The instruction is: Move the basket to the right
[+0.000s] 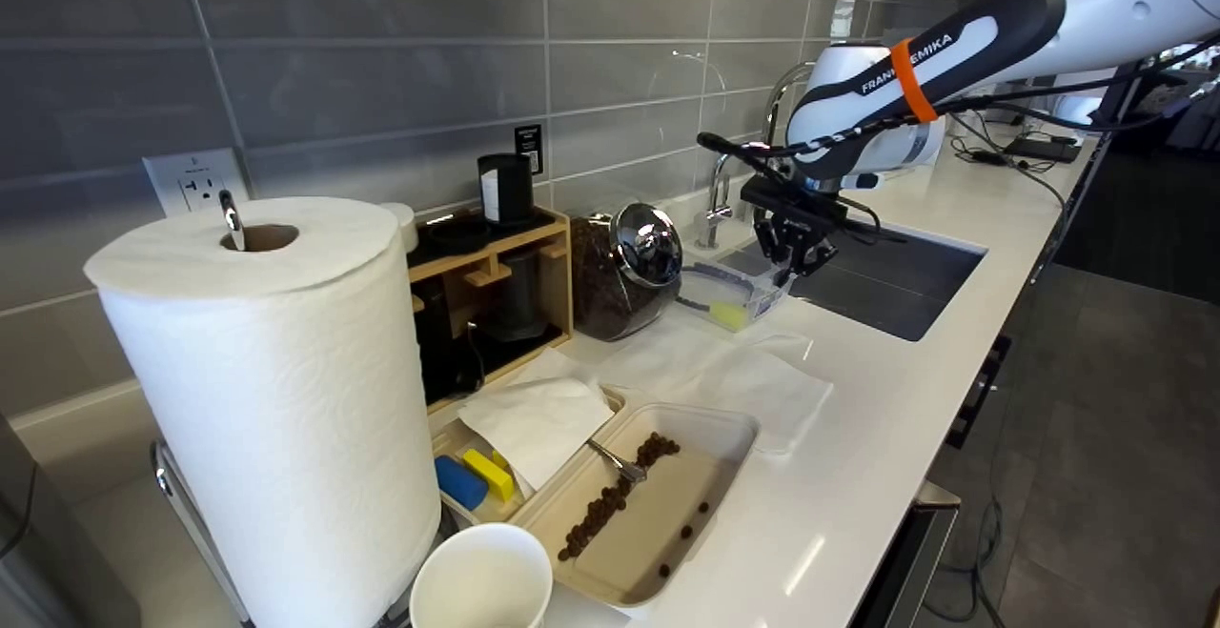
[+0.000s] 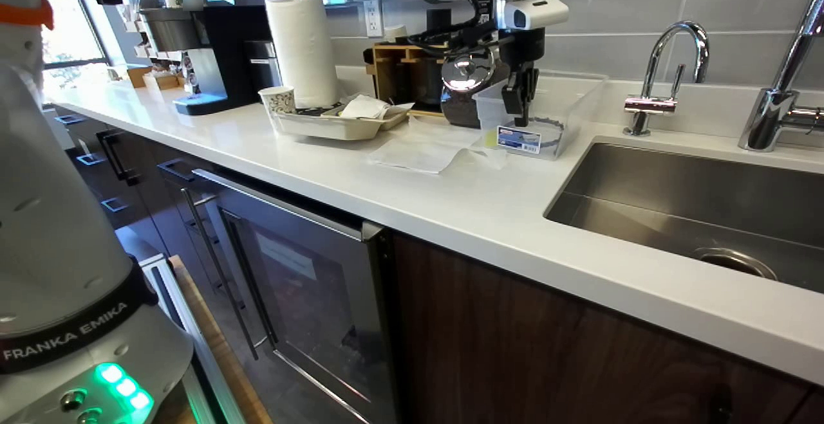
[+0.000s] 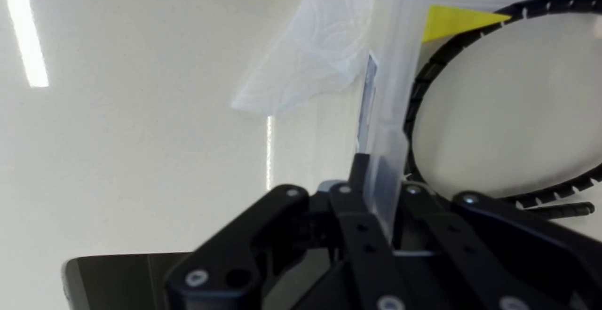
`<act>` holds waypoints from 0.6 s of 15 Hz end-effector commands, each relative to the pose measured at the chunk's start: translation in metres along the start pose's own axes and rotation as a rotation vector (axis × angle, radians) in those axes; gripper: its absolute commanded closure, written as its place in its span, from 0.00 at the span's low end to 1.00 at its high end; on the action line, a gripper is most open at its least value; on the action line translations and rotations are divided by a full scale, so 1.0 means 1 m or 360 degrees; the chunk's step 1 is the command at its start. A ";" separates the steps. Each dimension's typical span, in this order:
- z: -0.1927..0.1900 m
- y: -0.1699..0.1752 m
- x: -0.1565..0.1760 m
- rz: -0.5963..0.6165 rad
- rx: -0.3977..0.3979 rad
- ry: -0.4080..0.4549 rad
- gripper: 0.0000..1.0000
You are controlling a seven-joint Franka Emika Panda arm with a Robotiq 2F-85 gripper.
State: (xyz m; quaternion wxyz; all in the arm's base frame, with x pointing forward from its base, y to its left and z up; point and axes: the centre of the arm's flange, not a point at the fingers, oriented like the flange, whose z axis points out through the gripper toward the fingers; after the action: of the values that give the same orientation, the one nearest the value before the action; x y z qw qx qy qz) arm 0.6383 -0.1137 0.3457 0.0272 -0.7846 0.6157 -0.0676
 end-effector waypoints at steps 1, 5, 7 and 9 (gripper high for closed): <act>0.000 -0.004 0.000 0.0005 0.0000 -0.0010 0.61; -0.020 -0.002 0.005 0.0018 0.0019 -0.0029 0.32; -0.034 0.000 0.009 0.0024 0.0037 -0.0028 0.17; -0.050 0.004 0.013 0.0024 0.0051 -0.0033 0.02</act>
State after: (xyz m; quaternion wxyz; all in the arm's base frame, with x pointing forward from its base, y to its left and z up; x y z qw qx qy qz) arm 0.6392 -0.1203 0.3716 0.0377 -0.7810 0.6184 -0.0786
